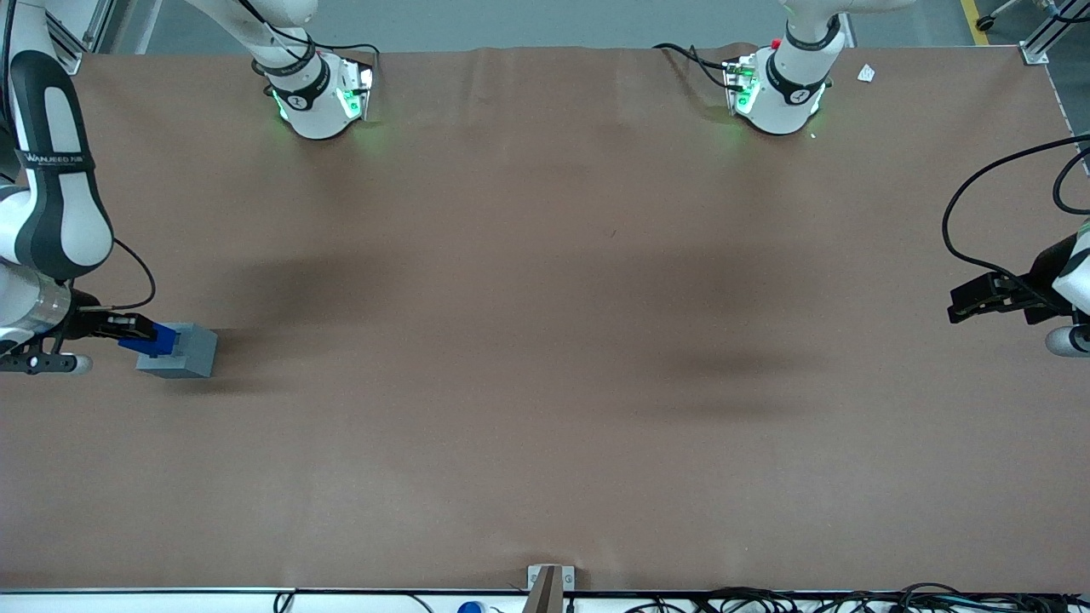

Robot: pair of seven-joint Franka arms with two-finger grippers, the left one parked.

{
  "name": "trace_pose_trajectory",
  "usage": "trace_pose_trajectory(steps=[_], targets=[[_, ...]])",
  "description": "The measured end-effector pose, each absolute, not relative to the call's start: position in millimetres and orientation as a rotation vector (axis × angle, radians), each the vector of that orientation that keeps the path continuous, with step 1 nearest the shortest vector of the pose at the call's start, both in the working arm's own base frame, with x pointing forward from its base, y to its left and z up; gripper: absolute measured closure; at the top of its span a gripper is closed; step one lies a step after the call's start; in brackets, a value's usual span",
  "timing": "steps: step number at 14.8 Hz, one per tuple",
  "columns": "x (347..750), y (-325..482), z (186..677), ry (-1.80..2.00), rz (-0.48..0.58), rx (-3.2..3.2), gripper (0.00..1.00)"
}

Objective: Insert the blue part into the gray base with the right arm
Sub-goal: 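Lower the blue block into the opening of the gray base, then press the blue block down into the gray base with the right gripper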

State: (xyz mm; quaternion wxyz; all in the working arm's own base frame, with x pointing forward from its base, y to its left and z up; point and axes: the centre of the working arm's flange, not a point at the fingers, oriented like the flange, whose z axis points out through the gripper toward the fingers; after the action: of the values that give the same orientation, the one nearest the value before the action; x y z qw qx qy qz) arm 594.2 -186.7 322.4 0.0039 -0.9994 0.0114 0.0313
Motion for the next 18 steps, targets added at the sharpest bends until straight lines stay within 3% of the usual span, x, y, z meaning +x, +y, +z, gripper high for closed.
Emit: trace_pose_trajectory(steps=[18], targets=[[592.4, -195.2, 306.9, 0.047, 0.122, -3.132, 0.49]])
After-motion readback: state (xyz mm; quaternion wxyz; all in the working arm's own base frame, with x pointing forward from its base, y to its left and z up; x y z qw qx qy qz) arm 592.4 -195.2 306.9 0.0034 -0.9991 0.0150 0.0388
